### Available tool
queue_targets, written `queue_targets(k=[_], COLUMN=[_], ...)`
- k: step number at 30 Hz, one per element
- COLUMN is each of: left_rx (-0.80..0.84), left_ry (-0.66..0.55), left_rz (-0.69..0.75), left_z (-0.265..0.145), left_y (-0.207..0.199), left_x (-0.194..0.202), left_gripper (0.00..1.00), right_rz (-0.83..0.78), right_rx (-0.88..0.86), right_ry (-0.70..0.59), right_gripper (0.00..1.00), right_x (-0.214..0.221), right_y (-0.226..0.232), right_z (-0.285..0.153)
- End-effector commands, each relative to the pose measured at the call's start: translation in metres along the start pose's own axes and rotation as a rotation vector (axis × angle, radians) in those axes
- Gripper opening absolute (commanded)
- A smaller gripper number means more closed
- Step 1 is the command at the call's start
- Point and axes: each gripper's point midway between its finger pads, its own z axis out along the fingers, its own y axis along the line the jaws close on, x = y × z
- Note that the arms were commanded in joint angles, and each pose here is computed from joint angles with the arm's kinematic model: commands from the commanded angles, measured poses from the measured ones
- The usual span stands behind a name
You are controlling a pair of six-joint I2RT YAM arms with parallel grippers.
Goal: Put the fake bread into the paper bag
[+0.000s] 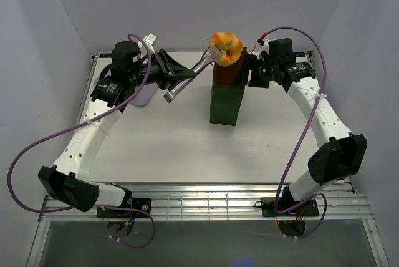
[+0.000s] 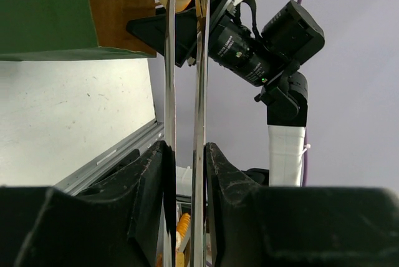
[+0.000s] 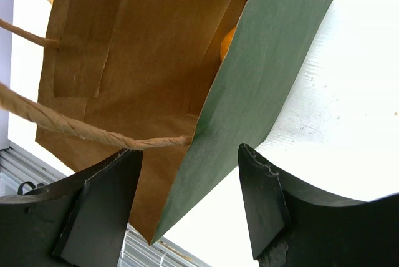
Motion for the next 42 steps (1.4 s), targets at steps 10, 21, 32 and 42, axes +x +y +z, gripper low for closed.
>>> queue_targets(k=[10,21,32,42], left_rx=[0.003,-0.004,0.088,0.084], left_ry=[-0.005,0.008,-0.086,-0.231], left_rz=[0.04,0.034,0.166,0.24], left_z=[0.003,0.01,-0.003,-0.033], left_y=[0.003,0.007,-0.044,-0.062], left_x=[0.0,-0.002,-0.025,-0.049], left_gripper=[0.5,0.53,0.52,0.52], right_rz=[-0.035,-0.041,-0.046,-0.046], right_rx=[-0.022,-0.023,-0.025,-0.016], right_ry=[-0.05,-0.047,-0.044,-0.047], right_gripper=[0.69,0.69,0.69,0.69], right_x=[-0.016,-0.015,-0.014,-0.014], right_y=[0.008,0.007,0.008,0.007], right_z=[-0.011,-0.01,-0.011,-0.011])
